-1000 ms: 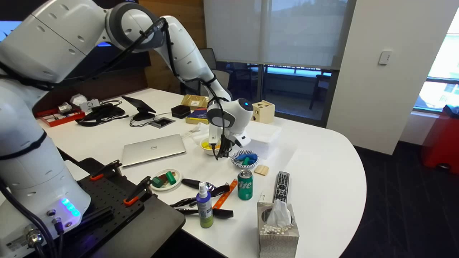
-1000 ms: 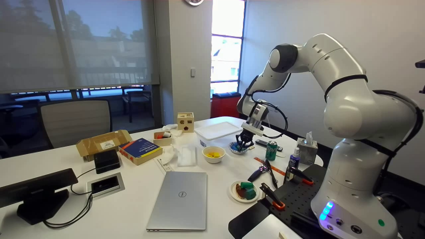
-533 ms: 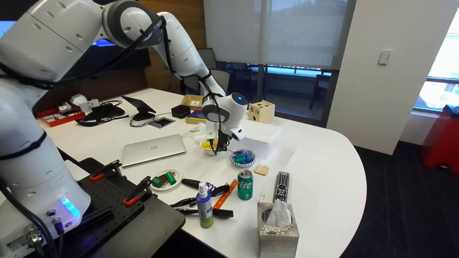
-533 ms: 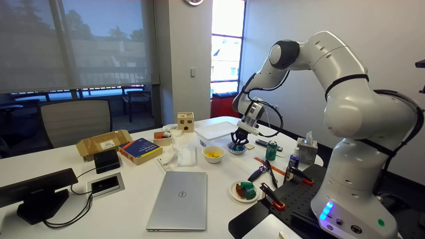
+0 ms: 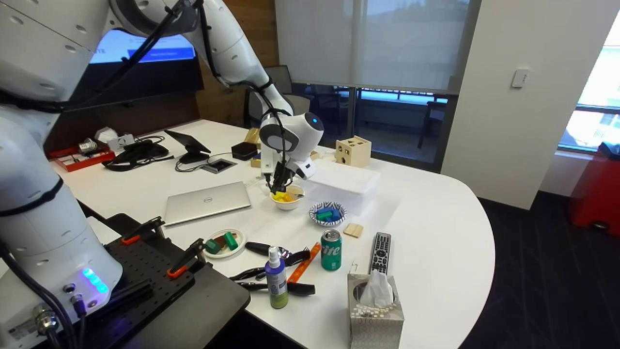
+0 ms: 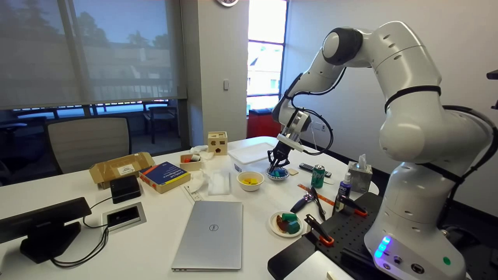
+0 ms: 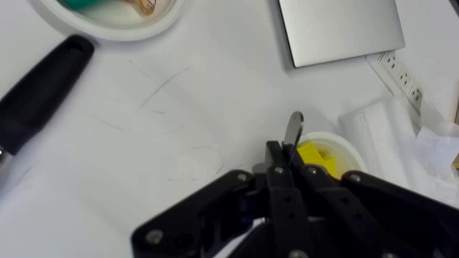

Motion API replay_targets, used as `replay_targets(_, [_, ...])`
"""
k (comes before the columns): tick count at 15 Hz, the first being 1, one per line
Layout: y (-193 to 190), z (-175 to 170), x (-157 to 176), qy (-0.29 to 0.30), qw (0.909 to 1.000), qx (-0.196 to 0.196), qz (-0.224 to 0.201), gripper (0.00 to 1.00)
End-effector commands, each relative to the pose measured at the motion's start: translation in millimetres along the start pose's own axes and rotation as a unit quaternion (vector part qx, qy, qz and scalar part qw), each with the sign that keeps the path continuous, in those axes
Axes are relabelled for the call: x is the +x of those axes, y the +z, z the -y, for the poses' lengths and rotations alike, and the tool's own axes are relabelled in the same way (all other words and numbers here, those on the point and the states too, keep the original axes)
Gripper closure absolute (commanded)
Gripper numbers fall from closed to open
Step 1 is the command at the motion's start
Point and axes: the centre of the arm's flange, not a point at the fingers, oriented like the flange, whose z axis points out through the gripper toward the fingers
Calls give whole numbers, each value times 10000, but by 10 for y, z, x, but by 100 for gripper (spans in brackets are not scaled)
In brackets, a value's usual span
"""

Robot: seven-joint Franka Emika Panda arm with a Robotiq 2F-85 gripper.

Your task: Use the spoon to stir in both the left then the right white bowls

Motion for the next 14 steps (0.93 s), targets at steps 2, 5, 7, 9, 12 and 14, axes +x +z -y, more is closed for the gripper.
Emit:
replay_targets(2, [60,-42,-523,18,9977,-118,665,99])
replay_targets(5, [401,-217,-584,297,9971,-328,619,99])
replay_targets(7, [602,-301,-578,337,9976,-512,320,99])
replay_targets(9, [794,-347,-528,266,9974,-660,-133,99])
replay_targets(12, [1083,-366,-461,206,9928,-976,-669,99])
replay_targets(14, [1271,-341,-456,171,9909,-1096,-757,99])
